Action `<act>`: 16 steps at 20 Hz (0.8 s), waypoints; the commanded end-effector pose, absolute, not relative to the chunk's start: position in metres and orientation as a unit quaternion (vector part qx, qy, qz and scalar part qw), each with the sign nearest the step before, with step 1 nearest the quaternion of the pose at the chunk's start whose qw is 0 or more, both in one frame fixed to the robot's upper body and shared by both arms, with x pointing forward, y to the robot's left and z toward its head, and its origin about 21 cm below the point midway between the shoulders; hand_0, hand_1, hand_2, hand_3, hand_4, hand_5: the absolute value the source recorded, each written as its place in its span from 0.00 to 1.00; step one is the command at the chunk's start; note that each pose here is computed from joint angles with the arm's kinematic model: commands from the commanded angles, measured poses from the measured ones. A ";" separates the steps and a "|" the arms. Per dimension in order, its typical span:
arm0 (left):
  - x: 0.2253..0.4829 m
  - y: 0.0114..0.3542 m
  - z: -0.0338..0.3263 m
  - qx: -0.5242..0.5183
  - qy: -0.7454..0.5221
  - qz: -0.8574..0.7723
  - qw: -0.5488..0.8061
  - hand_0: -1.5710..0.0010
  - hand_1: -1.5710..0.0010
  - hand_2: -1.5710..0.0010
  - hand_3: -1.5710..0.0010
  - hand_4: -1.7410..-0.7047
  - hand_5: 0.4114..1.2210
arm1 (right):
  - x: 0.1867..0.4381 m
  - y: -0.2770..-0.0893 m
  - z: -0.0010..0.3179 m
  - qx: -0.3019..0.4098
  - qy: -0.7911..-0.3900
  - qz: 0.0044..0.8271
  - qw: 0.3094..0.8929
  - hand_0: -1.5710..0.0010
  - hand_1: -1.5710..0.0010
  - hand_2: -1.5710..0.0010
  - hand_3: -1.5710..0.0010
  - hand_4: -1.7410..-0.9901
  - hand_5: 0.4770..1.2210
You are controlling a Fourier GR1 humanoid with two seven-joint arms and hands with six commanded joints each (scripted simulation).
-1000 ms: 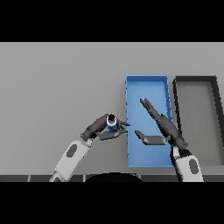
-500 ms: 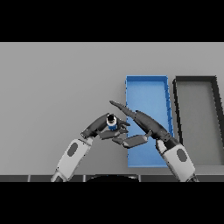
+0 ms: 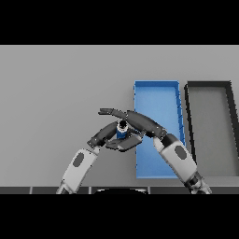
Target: Pick up the blue pipe and place it into the blue bin.
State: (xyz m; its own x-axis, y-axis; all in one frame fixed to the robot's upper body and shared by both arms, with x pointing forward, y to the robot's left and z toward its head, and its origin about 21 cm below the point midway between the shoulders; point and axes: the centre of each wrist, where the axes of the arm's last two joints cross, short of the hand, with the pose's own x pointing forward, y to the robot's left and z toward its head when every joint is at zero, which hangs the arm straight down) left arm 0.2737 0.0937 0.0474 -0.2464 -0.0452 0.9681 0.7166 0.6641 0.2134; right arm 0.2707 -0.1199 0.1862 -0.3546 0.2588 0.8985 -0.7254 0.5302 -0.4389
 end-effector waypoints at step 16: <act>0.274 0.092 0.052 -0.275 -0.722 -0.308 0.555 0.00 0.00 0.00 0.09 0.01 1.00 | 0.266 -0.101 0.176 0.232 -0.704 0.433 0.512 0.03 0.03 0.03 0.06 0.03 0.90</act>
